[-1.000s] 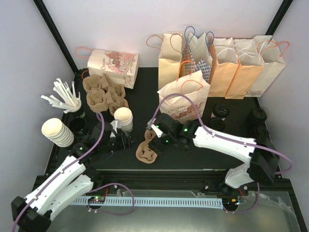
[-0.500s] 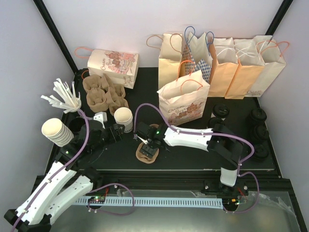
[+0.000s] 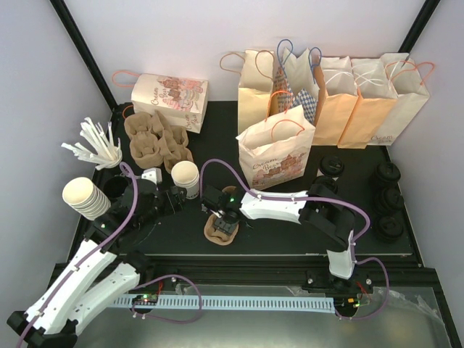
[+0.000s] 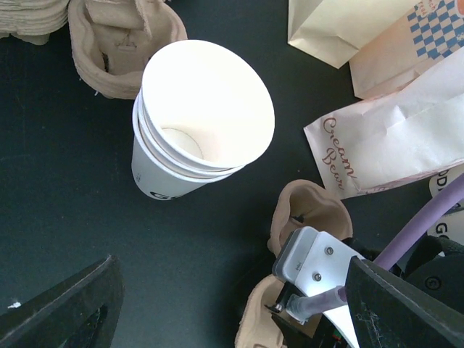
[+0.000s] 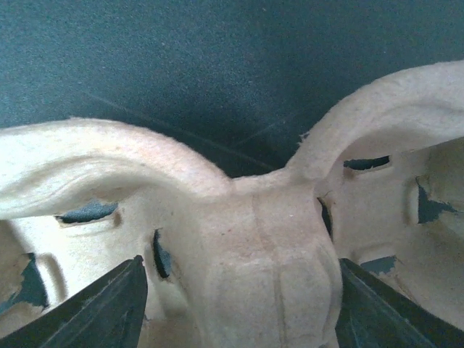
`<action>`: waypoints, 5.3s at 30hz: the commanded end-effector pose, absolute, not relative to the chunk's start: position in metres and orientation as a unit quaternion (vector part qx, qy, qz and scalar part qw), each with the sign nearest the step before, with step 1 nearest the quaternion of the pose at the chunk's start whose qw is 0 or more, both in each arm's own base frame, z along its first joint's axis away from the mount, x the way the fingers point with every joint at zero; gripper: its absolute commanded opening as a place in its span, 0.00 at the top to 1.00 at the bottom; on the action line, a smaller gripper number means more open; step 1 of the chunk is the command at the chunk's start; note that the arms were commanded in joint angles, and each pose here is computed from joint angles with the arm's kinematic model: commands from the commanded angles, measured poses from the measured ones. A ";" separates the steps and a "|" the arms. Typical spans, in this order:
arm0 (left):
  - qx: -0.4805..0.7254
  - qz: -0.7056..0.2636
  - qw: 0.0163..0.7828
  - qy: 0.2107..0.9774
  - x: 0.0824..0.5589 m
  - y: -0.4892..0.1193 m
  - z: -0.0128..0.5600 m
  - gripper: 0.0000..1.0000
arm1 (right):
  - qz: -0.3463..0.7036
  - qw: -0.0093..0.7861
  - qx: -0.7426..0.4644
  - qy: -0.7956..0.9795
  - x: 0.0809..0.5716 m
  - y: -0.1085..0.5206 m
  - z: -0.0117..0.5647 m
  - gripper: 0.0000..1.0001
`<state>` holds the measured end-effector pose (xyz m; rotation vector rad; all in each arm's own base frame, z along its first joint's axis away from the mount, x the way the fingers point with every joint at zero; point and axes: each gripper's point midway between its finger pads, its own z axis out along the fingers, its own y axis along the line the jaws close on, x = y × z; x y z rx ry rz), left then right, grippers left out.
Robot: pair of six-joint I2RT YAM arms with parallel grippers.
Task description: Pack the takeout coffee
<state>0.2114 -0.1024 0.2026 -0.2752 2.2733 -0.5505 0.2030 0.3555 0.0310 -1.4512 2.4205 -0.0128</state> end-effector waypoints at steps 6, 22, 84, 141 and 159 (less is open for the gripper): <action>-0.110 -0.203 0.400 0.887 0.213 -0.095 0.209 0.14 | -0.006 0.193 -0.503 0.842 0.213 0.363 0.048 0.35; -0.110 -0.207 0.391 0.890 0.209 -0.095 0.203 0.14 | 0.036 0.244 -0.482 0.841 0.214 0.369 0.099 0.56; 0.325 -0.334 0.357 0.809 0.398 -0.345 0.288 0.49 | 0.397 0.354 -0.079 0.843 0.342 0.191 0.363 0.56; 0.360 -0.197 0.528 0.744 0.298 -0.302 0.315 0.99 | 0.537 0.271 -0.105 0.792 0.255 0.194 0.323 0.54; 0.356 -0.230 0.519 0.742 0.275 -0.313 0.313 0.98 | 0.403 0.267 -0.081 0.872 0.268 0.180 0.261 0.56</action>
